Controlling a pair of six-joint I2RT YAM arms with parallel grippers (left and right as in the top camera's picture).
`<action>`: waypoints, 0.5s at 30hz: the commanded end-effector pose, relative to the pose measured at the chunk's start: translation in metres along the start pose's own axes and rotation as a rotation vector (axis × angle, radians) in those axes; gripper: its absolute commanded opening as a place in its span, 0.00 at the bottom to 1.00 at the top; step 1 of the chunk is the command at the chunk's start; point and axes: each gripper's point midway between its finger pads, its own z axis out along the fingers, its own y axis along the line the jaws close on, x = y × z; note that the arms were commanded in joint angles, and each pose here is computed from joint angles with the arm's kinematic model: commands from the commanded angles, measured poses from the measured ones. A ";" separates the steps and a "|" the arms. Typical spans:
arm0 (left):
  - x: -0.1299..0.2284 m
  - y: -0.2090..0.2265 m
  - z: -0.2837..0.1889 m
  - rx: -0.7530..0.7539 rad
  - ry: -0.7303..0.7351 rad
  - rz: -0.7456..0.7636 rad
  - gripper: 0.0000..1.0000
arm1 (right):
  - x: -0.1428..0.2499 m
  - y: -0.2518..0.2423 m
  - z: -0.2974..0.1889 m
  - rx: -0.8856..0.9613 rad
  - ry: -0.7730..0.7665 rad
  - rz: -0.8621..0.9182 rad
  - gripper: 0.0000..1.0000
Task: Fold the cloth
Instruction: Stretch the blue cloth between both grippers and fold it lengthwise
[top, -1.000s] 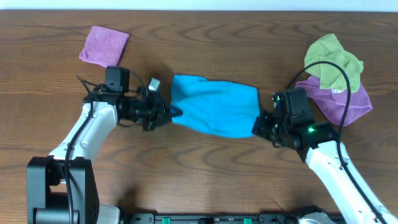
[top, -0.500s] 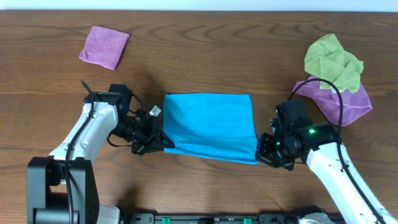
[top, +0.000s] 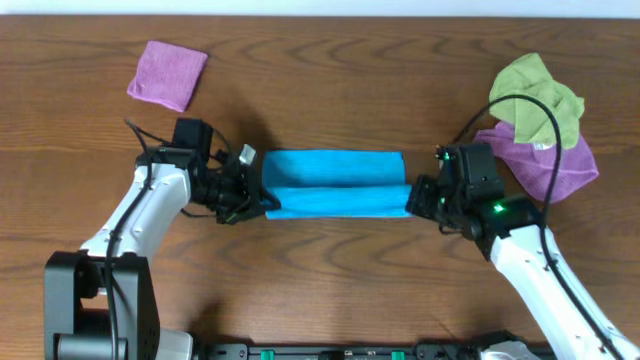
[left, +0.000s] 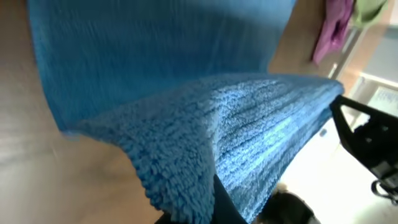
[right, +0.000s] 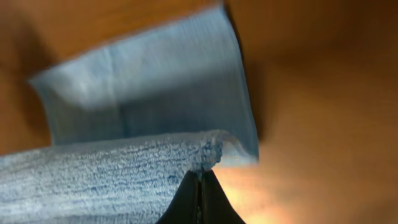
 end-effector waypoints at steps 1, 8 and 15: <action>-0.019 0.011 -0.005 -0.084 -0.100 -0.070 0.06 | -0.018 -0.018 0.014 0.098 -0.064 -0.041 0.01; -0.059 0.004 0.002 -0.180 -0.283 0.072 0.06 | -0.036 -0.015 0.052 0.079 -0.099 -0.046 0.01; -0.077 0.017 0.005 -0.273 -0.361 0.081 0.06 | -0.048 -0.012 0.071 0.059 -0.135 -0.054 0.01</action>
